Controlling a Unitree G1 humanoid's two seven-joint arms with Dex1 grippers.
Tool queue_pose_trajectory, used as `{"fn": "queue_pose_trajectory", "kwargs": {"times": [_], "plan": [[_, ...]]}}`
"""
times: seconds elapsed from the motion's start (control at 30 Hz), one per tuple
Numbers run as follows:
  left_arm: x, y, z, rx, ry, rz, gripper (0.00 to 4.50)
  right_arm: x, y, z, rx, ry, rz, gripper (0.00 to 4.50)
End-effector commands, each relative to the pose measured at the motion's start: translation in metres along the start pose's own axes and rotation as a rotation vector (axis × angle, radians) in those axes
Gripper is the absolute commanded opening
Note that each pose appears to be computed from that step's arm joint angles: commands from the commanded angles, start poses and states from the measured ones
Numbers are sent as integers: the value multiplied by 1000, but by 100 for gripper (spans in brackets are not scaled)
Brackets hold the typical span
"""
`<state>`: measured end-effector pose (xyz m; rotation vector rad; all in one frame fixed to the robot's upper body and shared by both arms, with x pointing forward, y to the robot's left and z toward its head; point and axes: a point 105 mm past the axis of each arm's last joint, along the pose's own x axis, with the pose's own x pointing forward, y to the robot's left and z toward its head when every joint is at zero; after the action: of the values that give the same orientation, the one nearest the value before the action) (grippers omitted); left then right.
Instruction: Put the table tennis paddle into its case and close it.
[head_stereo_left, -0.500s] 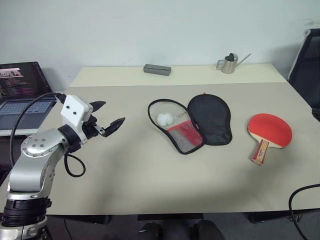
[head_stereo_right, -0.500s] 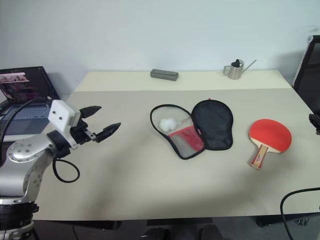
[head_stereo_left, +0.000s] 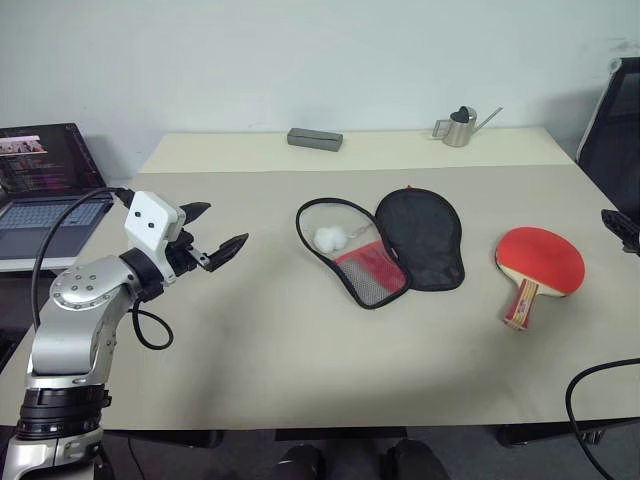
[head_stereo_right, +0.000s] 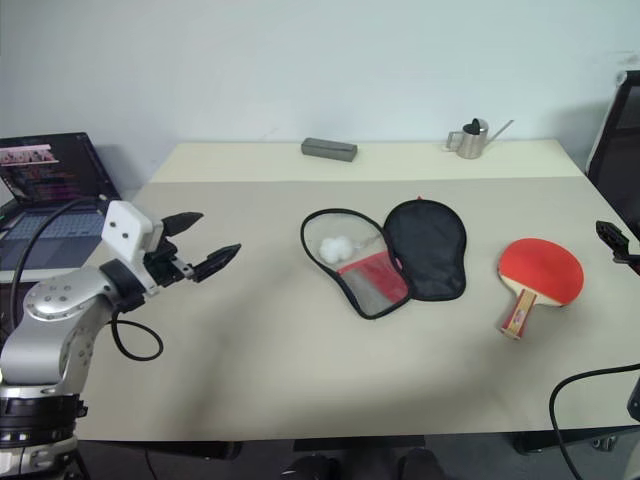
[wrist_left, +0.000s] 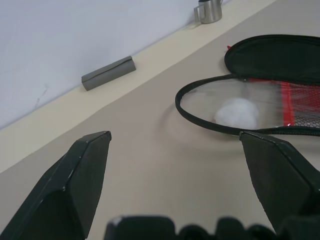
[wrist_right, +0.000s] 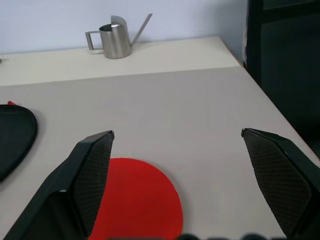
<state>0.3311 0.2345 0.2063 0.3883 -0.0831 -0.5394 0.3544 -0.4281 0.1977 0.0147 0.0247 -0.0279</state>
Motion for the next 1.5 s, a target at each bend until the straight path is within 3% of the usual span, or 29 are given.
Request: {"fn": "queue_pose_trajectory", "kwargs": {"times": [0.03,0.37,1.03,1.5], "plan": [[-14,14,15,40,-41,48,450,2,4,17,-29,-58,28,447],[-27,24,2,2,-40,116,450,5,22,13,-33,-66,140,447],[-13,23,10,14,-61,93,450,17,63,26,-2,-167,324,447],[-11,32,10,-22,-83,96,450,10,129,31,-32,-145,646,447]]}}
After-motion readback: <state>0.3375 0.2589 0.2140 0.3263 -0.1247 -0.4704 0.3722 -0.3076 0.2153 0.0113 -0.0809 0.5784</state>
